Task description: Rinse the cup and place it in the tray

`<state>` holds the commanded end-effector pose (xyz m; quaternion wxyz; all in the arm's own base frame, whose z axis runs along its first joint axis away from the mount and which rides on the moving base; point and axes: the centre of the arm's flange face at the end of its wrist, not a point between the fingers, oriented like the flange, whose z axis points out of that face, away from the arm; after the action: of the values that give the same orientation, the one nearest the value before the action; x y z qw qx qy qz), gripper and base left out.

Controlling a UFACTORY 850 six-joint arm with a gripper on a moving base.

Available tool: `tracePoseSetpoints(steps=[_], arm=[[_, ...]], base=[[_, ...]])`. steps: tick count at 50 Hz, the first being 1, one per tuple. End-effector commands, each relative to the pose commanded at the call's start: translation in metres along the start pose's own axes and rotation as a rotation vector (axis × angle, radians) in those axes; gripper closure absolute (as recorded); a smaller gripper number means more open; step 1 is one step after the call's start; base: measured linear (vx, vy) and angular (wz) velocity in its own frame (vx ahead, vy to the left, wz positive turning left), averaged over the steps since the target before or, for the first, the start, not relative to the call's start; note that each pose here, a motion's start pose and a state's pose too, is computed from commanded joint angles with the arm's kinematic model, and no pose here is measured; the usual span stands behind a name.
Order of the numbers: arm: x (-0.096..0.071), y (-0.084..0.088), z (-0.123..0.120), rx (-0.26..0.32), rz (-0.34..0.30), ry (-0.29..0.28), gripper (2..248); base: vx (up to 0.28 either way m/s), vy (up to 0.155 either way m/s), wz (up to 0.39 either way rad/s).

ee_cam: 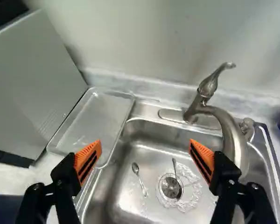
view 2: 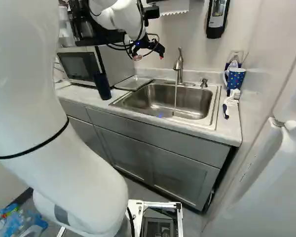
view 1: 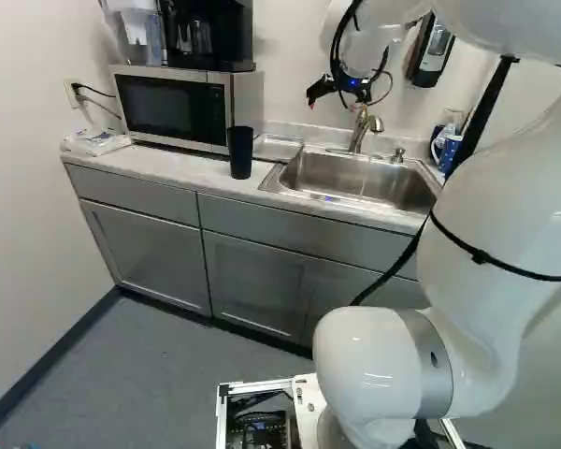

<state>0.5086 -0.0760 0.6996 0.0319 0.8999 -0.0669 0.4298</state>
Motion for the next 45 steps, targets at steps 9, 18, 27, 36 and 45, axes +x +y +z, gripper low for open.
tracePoseSetpoints(steps=[9,18,27,36,45], arm=[[-0.019,0.003,-0.014,-0.004,0.003,-0.083,3],[-0.036,0.008,-0.026,-0.013,0.012,-0.170,3],[-0.046,0.017,-0.030,-0.026,0.027,-0.258,3],[-0.053,0.028,-0.032,-0.040,0.046,-0.338,3],[-0.054,0.040,-0.032,-0.058,0.066,-0.345,3]], base=[[0.000,0.000,0.000],[0.000,0.000,0.000],[0.000,0.000,0.000],[0.000,0.000,0.000],[0.000,0.000,0.000]])
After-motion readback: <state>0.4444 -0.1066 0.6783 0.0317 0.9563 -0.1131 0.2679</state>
